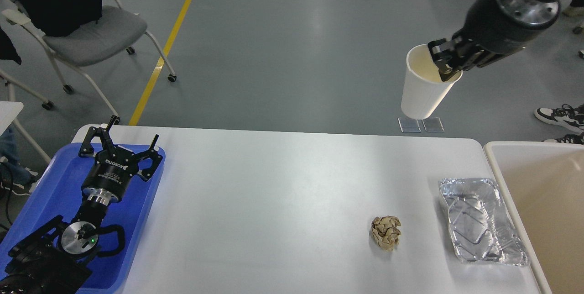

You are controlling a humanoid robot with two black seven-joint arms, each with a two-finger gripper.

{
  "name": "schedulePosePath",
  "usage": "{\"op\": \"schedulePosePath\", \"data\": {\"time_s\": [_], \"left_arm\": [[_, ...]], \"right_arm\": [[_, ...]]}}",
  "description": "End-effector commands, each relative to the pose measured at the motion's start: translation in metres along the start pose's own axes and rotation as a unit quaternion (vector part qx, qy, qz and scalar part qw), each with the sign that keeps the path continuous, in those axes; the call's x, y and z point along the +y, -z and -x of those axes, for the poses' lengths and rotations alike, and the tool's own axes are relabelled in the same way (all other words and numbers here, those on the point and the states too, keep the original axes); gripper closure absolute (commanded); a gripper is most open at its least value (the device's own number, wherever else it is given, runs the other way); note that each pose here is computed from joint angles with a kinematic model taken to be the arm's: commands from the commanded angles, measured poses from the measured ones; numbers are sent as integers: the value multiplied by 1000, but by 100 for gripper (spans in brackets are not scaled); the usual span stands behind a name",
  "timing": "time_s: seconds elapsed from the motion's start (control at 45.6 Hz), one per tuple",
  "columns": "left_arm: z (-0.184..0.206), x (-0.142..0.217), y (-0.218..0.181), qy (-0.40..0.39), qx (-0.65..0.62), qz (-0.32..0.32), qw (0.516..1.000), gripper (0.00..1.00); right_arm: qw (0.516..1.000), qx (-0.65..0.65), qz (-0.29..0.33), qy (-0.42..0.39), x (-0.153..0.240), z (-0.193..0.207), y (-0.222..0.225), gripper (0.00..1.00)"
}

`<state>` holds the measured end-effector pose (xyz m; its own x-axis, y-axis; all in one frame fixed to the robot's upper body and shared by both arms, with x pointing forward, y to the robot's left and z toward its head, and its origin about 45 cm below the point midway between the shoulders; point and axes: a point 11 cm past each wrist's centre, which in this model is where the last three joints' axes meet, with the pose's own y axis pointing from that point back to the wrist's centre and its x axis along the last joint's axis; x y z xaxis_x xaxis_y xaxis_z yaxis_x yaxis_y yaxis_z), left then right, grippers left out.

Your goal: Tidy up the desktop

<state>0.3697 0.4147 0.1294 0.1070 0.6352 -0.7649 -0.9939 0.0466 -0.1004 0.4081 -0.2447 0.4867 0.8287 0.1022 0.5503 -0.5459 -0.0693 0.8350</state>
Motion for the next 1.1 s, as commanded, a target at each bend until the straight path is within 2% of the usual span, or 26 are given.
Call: {"op": "schedulePosePath", "data": {"time_s": [0.0,0.132,0.285,0.548,0.789,0.943,1.075], "left_arm": [[0,0,0,1,0,0,1000,1],[0,0,0,1,0,0,1000,1],[0,0,0,1,0,0,1000,1],[0,0,0,1,0,0,1000,1],[0,0,-1,1,-1,0,1000,1],[0,0,0,1,0,0,1000,1],[0,0,0,1,0,0,1000,1]], "right_arm": [[985,-124,47,-109,-7,-14,-114,100],[953,-216,76,-199,-30,3,-189,100],[915,-298,89,-259,-65,44,-237,100],[814,-439,125,-359,-122,106,-270,100],[722,-515,173,-427,-164,136,-289,100],[644,-570,204,-468,-170,150,-321,100],[608,-604,217,-468,-174,170,-337,100]]}}
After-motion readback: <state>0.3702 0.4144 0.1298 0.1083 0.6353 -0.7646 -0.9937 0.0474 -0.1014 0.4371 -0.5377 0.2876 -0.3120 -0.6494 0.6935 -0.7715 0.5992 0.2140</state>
